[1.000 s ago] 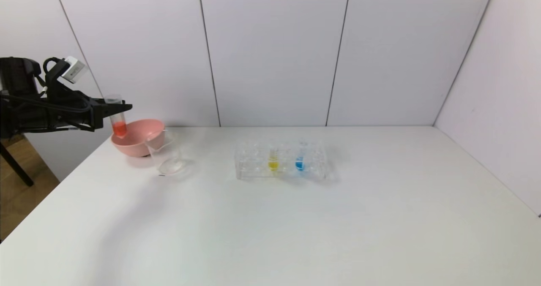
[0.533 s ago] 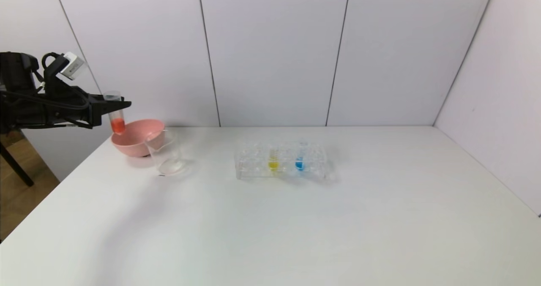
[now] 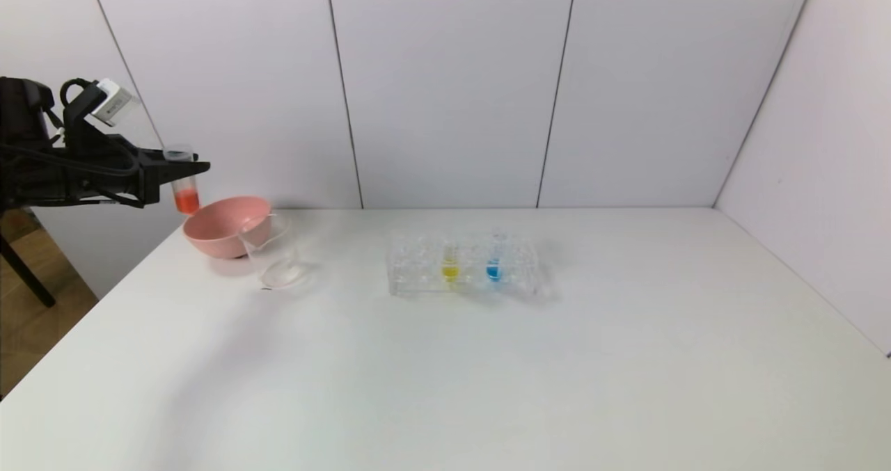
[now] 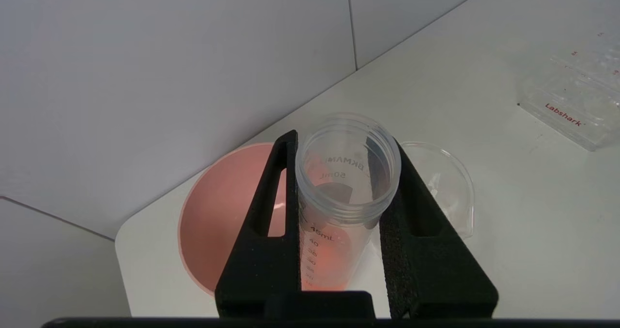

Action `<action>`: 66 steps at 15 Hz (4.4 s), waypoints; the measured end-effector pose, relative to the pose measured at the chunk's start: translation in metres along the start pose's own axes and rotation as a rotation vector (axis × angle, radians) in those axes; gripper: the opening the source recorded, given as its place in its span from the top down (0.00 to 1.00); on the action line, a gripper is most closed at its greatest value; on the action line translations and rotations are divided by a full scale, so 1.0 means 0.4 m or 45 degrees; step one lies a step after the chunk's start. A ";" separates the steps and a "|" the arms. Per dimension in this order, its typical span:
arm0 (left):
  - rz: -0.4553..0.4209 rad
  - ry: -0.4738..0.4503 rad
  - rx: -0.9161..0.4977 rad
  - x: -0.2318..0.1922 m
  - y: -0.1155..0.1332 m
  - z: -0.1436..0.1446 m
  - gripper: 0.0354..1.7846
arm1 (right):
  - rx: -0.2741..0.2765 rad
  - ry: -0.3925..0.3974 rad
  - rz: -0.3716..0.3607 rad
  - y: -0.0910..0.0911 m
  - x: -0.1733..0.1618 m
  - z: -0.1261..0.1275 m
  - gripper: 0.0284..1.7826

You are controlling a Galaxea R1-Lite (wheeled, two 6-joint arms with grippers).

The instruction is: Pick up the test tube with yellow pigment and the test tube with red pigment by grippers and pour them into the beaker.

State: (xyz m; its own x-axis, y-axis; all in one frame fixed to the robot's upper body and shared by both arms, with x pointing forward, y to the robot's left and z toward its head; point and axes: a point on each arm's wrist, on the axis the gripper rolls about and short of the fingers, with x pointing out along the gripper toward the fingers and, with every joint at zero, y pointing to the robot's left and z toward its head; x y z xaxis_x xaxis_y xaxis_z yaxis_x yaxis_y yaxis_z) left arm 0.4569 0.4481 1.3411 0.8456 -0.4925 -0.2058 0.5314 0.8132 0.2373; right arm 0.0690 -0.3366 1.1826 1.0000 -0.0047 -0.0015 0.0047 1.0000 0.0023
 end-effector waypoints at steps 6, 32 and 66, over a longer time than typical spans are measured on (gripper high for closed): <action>0.021 -0.006 0.035 -0.018 0.008 0.006 0.75 | 0.000 0.000 0.001 0.000 0.000 0.000 0.95; -0.245 0.333 0.386 -0.054 -0.019 -0.005 0.75 | 0.000 0.000 0.001 0.000 0.000 0.000 0.95; -0.354 0.652 0.724 0.082 -0.036 0.029 0.75 | -0.001 0.000 0.001 0.000 0.000 0.000 0.95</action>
State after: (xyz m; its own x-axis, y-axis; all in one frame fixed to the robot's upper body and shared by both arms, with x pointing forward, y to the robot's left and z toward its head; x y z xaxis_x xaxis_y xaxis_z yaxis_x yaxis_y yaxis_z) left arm 0.4774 0.4165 1.3418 0.6239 -0.3384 -0.7045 0.7796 0.3325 0.5307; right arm 0.0690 -0.3366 1.1826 1.0000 -0.0043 -0.0015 0.0043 1.0000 0.0019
